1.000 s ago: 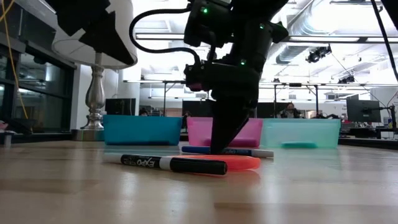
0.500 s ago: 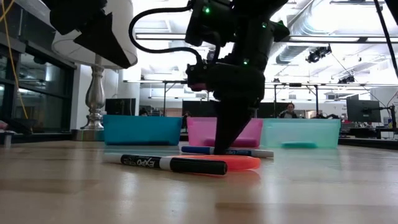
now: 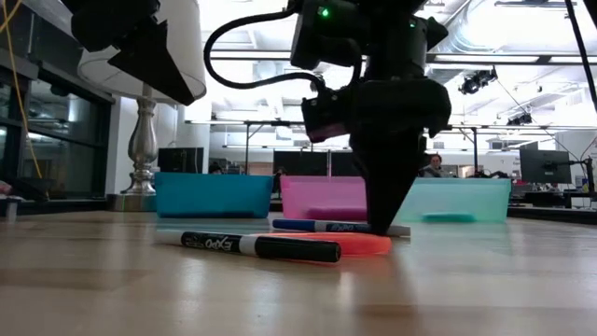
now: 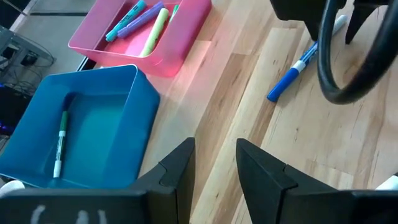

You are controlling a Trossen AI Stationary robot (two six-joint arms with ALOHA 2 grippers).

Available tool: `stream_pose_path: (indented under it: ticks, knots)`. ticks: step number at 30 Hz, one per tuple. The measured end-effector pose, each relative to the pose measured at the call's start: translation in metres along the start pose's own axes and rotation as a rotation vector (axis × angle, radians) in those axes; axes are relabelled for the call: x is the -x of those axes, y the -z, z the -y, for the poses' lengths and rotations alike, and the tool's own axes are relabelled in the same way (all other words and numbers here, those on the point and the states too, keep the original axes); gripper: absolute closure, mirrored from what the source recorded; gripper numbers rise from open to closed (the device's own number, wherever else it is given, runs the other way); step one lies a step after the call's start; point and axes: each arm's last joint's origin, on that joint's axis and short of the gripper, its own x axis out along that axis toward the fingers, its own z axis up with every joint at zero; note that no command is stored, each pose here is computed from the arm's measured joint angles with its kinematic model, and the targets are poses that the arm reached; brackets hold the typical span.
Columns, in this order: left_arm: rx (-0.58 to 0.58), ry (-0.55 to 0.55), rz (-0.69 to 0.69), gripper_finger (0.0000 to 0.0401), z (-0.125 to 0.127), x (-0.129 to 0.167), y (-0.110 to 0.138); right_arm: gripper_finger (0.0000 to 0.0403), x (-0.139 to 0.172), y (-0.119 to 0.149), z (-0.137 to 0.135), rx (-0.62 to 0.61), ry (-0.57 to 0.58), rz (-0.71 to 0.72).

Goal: Pick & Place Markers
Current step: Put the blue dry erase marker into the dark blue bin

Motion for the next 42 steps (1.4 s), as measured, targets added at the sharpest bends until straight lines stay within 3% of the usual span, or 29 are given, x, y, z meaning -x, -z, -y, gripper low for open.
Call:
stream_pose_path:
  ticks: [14, 29, 42]
  knots:
    - [0.011, 0.011, -0.011, 0.0289, 0.0, 0.0, 0.0, 0.0252, 0.0, -0.001, 0.003, -0.016, -0.001, -0.007]
    - [0.016, 0.011, -0.011, 0.0289, 0.0, 0.0, 0.0, 0.0376, 0.001, -0.002, 0.006, -0.01, 0.022, 0.003]
    - [0.02, 0.011, -0.012, 0.0289, 0.0, 0.0, 0.0, 0.0383, -0.001, 0.004, -0.007, 0.081, 0.115, 0.035]
